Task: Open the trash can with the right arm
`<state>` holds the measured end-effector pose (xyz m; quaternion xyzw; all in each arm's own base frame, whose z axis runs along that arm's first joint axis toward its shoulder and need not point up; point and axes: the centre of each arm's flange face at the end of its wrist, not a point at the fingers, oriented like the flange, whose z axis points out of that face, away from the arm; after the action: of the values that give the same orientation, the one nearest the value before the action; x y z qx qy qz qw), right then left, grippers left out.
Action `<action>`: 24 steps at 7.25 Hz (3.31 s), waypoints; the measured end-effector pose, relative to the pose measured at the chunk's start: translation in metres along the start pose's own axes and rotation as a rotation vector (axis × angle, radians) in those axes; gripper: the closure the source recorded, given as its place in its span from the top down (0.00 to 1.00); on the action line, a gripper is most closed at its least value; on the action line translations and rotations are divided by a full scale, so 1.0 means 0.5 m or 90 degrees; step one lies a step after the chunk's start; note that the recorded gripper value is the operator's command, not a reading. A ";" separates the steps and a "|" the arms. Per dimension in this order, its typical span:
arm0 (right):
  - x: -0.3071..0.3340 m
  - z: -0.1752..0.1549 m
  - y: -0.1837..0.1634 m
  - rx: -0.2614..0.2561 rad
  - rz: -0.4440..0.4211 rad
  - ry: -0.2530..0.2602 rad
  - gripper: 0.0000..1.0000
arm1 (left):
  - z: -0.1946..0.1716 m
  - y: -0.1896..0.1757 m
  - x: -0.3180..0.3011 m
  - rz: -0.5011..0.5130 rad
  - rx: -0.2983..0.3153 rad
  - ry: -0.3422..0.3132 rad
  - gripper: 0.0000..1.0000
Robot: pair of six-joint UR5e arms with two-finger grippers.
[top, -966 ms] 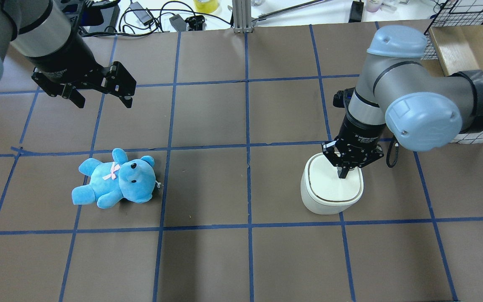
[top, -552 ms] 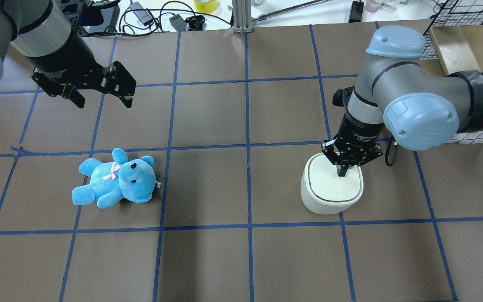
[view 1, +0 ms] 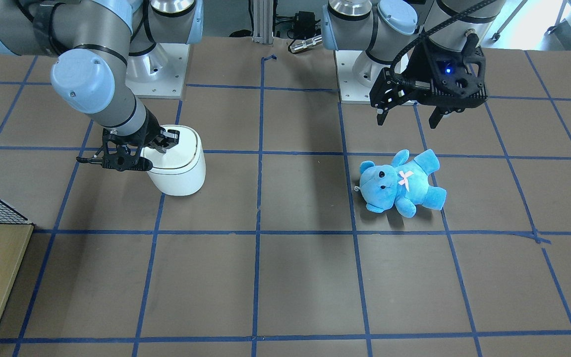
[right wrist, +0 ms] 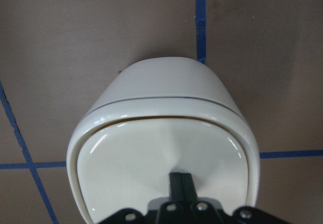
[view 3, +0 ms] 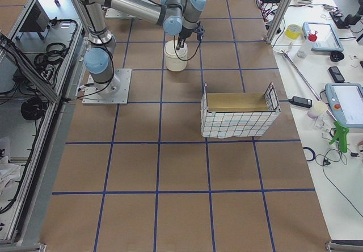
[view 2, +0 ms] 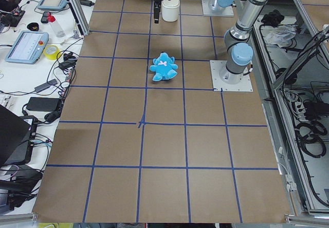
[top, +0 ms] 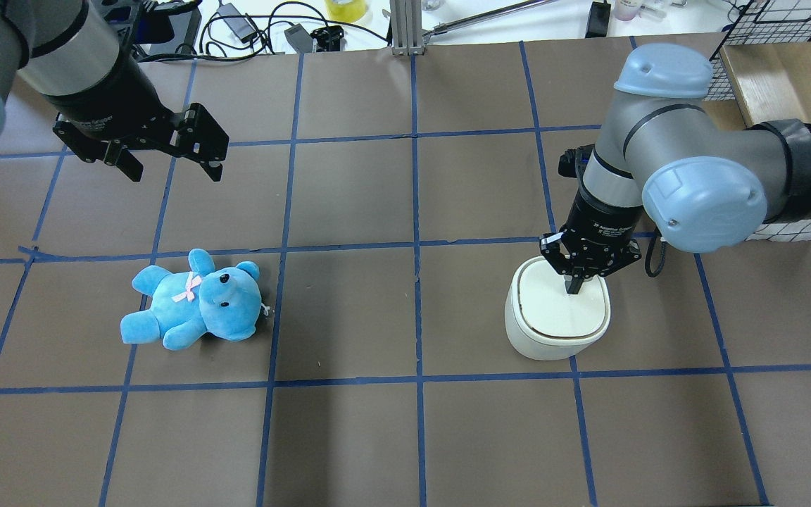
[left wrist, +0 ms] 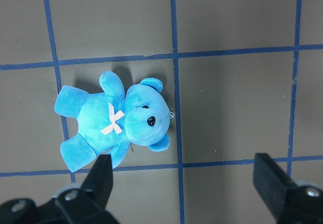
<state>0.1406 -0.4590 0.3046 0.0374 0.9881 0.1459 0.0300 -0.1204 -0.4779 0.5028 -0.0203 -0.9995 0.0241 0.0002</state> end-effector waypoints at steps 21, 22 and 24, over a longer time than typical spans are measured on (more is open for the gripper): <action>-0.015 -0.418 0.038 0.191 -0.003 0.029 1.00 | 0.000 0.000 0.000 0.000 0.000 0.000 1.00; -0.016 -0.413 0.047 0.170 -0.003 0.025 1.00 | 0.000 0.000 0.000 0.000 0.000 0.000 1.00; -0.016 -0.408 0.055 0.150 -0.001 0.022 1.00 | 0.000 0.000 0.000 0.000 0.000 0.000 1.00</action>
<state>0.1361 -0.4918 0.5077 0.0374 0.9988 0.0295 0.0082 -0.1203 -0.4779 0.5028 -0.0203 -0.9995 0.0241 0.0002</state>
